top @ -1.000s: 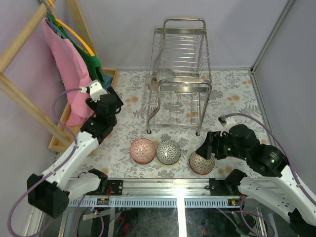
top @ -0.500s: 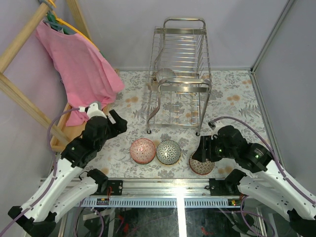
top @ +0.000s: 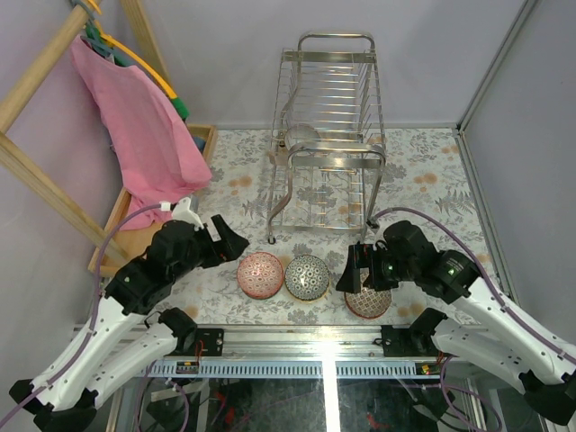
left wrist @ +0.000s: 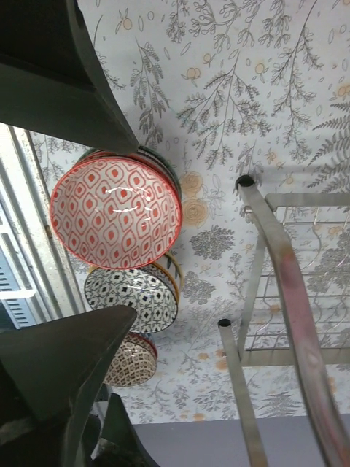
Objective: Load the bowls into the dish rack
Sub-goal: Pick up the bowl from the center of the board.
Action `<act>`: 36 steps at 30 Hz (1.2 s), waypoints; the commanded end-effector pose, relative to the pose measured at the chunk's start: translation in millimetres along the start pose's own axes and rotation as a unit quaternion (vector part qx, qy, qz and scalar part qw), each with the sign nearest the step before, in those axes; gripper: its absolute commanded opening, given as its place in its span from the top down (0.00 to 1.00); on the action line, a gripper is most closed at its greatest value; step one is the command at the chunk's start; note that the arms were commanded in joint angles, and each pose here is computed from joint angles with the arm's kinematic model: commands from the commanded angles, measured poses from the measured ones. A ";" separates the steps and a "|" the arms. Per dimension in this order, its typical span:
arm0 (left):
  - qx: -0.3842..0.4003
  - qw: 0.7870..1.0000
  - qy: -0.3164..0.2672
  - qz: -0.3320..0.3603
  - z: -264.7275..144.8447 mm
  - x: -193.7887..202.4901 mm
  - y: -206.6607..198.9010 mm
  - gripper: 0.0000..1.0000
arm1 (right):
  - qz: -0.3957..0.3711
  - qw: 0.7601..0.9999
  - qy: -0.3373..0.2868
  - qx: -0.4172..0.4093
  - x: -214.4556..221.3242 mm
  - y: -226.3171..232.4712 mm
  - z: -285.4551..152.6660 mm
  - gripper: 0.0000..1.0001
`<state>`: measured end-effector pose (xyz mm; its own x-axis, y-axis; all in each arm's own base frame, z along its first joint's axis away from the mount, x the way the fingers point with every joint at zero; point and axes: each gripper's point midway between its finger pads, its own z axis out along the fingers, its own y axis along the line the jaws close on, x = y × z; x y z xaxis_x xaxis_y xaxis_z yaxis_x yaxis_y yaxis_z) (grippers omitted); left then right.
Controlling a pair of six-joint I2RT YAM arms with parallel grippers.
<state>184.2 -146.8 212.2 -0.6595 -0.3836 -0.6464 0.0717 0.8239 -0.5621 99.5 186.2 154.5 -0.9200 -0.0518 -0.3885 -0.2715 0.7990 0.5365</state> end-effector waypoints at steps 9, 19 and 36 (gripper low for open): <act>0.055 0.996 0.067 0.001 -10.7 30.3 -12.8 0.14 | -0.057 0.981 -0.116 -0.147 -45.6 55.2 1.1 0.01; 0.037 0.995 0.089 0.037 -0.7 39.0 -12.8 0.21 | -0.088 0.995 -0.056 -0.005 -52.0 6.0 55.9 0.38; 0.010 0.994 0.096 0.059 9.5 67.8 -22.4 0.24 | -0.106 0.990 -0.090 0.020 -67.9 6.4 77.8 0.38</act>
<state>137.4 -190.7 169.8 -0.8108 -0.1375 -0.5690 0.1981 0.8502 -0.4878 172.7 222.6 113.7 -0.8237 -0.1103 -0.5562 -0.3840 0.8302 0.4040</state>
